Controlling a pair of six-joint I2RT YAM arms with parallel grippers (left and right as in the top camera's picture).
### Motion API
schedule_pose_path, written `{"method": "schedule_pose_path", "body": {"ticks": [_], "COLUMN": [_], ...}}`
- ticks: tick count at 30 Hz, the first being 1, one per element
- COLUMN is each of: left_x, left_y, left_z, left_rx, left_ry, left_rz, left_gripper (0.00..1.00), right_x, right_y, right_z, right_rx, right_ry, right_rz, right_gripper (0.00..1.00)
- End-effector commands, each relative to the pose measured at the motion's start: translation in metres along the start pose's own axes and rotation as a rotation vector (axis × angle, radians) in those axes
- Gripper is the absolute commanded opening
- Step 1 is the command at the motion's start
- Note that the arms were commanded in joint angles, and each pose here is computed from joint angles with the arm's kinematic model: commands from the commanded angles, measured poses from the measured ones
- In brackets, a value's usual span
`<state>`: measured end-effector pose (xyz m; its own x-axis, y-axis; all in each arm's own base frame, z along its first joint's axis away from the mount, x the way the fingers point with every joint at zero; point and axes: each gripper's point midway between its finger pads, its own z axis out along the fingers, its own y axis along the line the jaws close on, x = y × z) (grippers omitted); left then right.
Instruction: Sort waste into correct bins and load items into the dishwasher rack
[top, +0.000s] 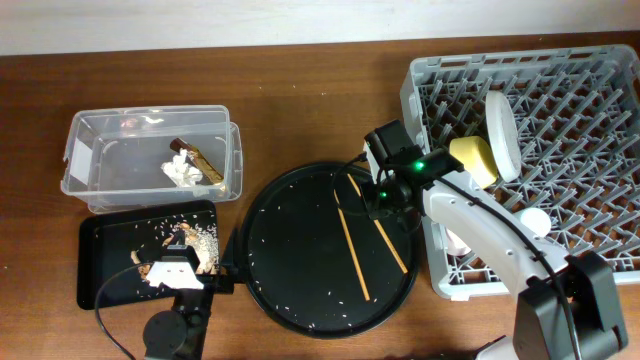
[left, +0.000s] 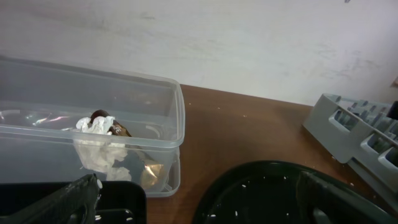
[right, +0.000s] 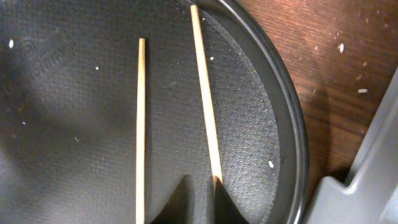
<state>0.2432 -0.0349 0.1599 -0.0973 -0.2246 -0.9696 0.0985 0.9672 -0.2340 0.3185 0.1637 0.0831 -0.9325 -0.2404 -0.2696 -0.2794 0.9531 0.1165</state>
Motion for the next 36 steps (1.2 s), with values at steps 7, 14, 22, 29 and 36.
{"method": "schedule_pose_path", "body": {"ticks": [7,14,22,29,36], "left_x": [0.002,0.002,0.002,0.002,0.002], "left_y": [0.000,0.000,0.000,0.000,0.000], "left_z": [0.000,0.000,0.000,0.000,0.000], "left_rx": [0.005,0.005,0.005,0.005,0.005], "left_ry": [0.002,0.002,0.002,0.002,0.002], "left_rz": [0.012,0.012,0.012,0.012,0.012], "left_gripper": [0.99,0.99,0.99,0.99,1.00], "right_x": [0.059,0.043,-0.026,-0.077,-0.081], "right_y": [-0.020,-0.012,-0.066,-0.124,-0.121], "right_z": [0.094,0.068,-0.107,-0.088,-0.096], "right_rx": [0.084,0.058,0.202,0.389,0.379], "right_ry": [0.318,0.241,-0.333,-0.434,-0.449], "right_rz": [-0.050,-0.003,0.047,0.042,0.066], "right_gripper": [0.33,0.04,0.04,0.05,0.40]}}
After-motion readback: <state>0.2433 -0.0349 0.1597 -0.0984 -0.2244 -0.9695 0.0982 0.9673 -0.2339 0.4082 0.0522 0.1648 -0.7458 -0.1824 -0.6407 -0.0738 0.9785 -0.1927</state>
